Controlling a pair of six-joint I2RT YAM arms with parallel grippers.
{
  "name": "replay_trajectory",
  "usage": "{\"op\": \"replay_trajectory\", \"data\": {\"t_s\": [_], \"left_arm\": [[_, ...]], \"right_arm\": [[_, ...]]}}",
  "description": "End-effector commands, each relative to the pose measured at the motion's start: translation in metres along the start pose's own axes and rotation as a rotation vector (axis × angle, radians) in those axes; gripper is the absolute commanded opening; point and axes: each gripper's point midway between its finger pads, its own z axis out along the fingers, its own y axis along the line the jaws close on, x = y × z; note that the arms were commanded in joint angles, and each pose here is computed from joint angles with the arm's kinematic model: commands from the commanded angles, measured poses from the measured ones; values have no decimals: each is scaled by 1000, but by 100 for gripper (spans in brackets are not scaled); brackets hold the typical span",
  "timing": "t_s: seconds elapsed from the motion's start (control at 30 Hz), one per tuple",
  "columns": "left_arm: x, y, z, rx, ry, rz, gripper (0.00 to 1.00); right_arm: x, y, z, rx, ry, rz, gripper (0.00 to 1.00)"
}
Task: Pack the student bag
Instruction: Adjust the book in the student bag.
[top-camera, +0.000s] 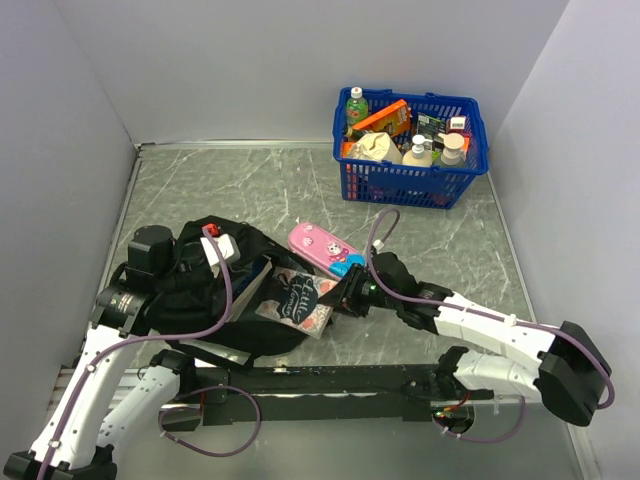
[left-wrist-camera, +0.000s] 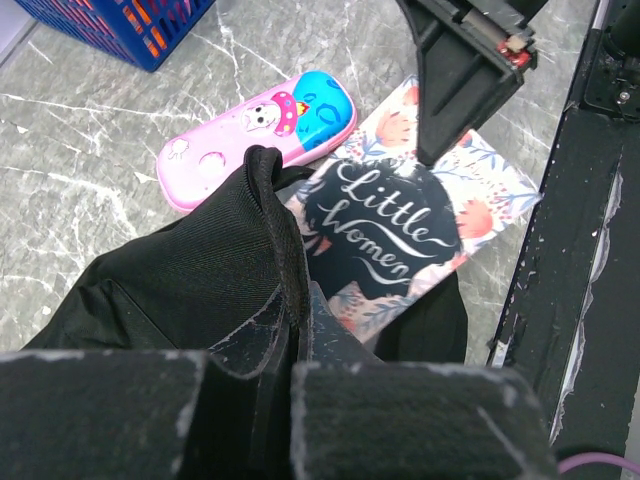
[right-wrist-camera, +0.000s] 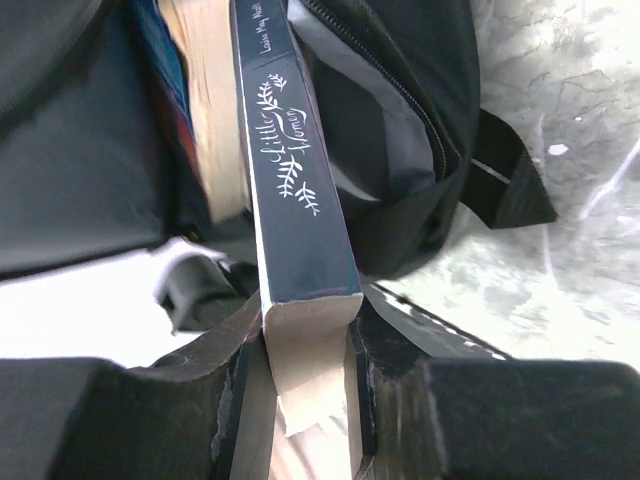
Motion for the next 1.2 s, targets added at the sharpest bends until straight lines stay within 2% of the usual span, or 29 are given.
{"op": "replay_trajectory", "data": {"t_s": [0.0, 0.17, 0.23, 0.3, 0.4, 0.5, 0.8, 0.83, 1.0, 1.03, 1.13, 1.17], "left_arm": [[-38, 3, -6, -9, -112, 101, 1], [-40, 6, -3, -9, -114, 88, 1], [-40, 7, -3, -10, -114, 80, 1], [-41, 8, -3, -10, -114, 80, 1], [-41, 7, -3, -9, -115, 81, 1], [-39, 7, -3, -7, -104, 74, 1], [-40, 8, -3, -5, -97, 86, 1], [-39, 7, -3, -3, -96, 85, 1], [-41, 8, -2, -3, -100, 85, 1], [-41, 8, -2, -3, -100, 85, 1], [-41, 8, -2, -1, -103, 85, 1], [-42, 8, -2, -3, -104, 81, 1]], "right_arm": [[13, 24, -23, -123, 73, -147, 0], [21, 41, -41, -245, 122, -241, 0], [29, 37, -43, -284, 183, -255, 0], [27, 46, -47, -377, 188, -262, 0], [26, 46, -40, -393, 205, -254, 0], [19, 67, -36, -432, 191, -301, 0], [19, 115, -39, -565, 270, -441, 0], [25, 109, -39, -545, 321, -446, 0], [21, 106, -36, -536, 378, -521, 0], [23, 96, -33, -485, 407, -506, 0], [17, 96, -29, -485, 367, -541, 0], [13, 92, -23, -461, 331, -505, 0]]}}
